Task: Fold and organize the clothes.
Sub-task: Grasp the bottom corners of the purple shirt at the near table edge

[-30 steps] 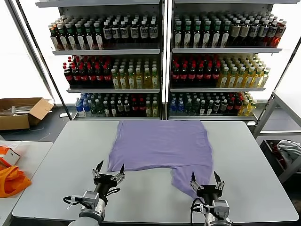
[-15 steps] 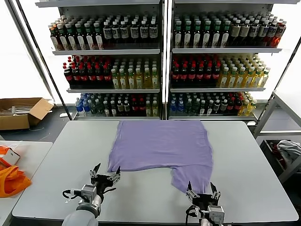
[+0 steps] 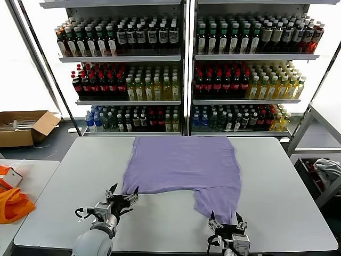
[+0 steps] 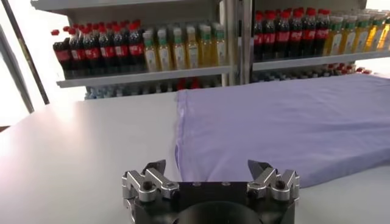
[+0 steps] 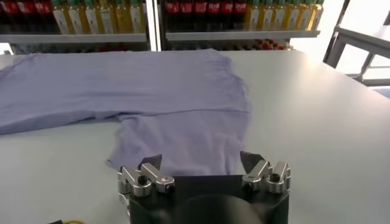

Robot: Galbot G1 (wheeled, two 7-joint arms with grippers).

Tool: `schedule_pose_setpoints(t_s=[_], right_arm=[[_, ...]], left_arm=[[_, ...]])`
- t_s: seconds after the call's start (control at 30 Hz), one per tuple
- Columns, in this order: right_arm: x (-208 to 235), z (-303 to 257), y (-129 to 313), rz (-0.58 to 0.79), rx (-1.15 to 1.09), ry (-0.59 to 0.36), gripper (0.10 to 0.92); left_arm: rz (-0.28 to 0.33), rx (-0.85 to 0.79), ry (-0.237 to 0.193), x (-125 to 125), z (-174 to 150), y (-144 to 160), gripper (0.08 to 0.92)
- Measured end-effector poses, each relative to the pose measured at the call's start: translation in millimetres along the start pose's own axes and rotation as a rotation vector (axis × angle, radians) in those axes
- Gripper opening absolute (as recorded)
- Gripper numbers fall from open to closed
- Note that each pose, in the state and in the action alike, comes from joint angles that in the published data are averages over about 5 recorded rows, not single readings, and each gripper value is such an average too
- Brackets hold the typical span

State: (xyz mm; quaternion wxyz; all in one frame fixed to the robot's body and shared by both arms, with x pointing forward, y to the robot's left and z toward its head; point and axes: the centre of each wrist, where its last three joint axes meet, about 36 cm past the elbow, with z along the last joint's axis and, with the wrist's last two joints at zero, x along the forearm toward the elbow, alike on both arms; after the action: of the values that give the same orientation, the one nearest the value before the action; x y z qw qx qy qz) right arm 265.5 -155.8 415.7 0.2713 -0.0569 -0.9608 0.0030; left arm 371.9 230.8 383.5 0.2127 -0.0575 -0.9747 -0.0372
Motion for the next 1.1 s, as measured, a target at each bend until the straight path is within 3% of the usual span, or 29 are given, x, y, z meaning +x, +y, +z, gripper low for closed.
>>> schedule_pose_setpoints(t_s=[0.7, 0.87, 1.1], right_arm=[[-4.0, 11.7, 2.7, 0.004, -0.002, 0.033, 0.823], [-3.4, 13.4, 2.6, -0.007, -0.001, 0.035, 0.768], [-2.9, 15.1, 3.1, -0.017, 0.0, 0.032, 0.569]], left_arm=[[0.012, 0.02, 0.04, -5.7, 10.3, -1.2, 0.817], [0.008, 0.02, 0.047, -5.9, 12.7, 1.7, 0.72], [0.024, 0.023, 0.05, -3.4, 13.2, -1.7, 0.52]])
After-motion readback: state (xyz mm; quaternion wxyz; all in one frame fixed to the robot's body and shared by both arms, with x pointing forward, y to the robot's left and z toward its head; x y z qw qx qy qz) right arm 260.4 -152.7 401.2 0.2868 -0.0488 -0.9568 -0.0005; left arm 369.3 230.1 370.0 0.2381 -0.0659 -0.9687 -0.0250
